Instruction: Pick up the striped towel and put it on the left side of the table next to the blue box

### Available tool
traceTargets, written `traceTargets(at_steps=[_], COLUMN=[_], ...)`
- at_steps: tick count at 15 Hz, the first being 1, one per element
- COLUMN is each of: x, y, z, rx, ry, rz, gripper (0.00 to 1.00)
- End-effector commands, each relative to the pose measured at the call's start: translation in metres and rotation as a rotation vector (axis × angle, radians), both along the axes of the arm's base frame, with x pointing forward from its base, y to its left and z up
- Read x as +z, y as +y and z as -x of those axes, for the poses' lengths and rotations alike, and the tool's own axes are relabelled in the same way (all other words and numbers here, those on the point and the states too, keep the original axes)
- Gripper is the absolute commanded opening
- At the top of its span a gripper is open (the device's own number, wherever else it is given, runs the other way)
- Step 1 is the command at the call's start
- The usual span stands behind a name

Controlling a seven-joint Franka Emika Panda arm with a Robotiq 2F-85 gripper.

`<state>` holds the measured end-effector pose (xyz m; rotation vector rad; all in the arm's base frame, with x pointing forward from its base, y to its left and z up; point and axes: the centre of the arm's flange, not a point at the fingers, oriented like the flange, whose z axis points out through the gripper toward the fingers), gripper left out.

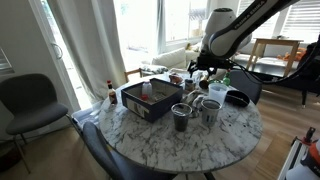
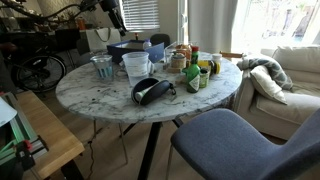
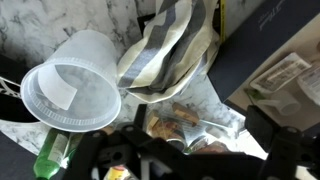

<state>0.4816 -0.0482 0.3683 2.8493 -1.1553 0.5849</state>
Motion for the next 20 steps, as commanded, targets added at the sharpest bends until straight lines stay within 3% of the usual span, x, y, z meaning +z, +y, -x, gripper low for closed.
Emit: traceTargets(at_steps=[1,4,6,9,17,18,20], x=[0.0,0.002,-0.019,-0.042,-0.09,-0.08,-0.084], y=[-0.005,-0.009,-0.001,-0.003,0.025,0.024,0.027], z=[-0.002,-0.003,-0.024,-0.051,-0.104,-0.076,-0.082], rx=[-0.035,-0.069,-0.231,-0.374,-0.711,-0.629,-0.632], ry=[-0.009,-0.019,0.019,0.06,0.324,0.276,0.283], rz=[0.0,-0.003,0.018,0.025,0.036,0.053,0.057], gripper=[1.0,1.0,1.0,1.0,1.0,1.0,1.0])
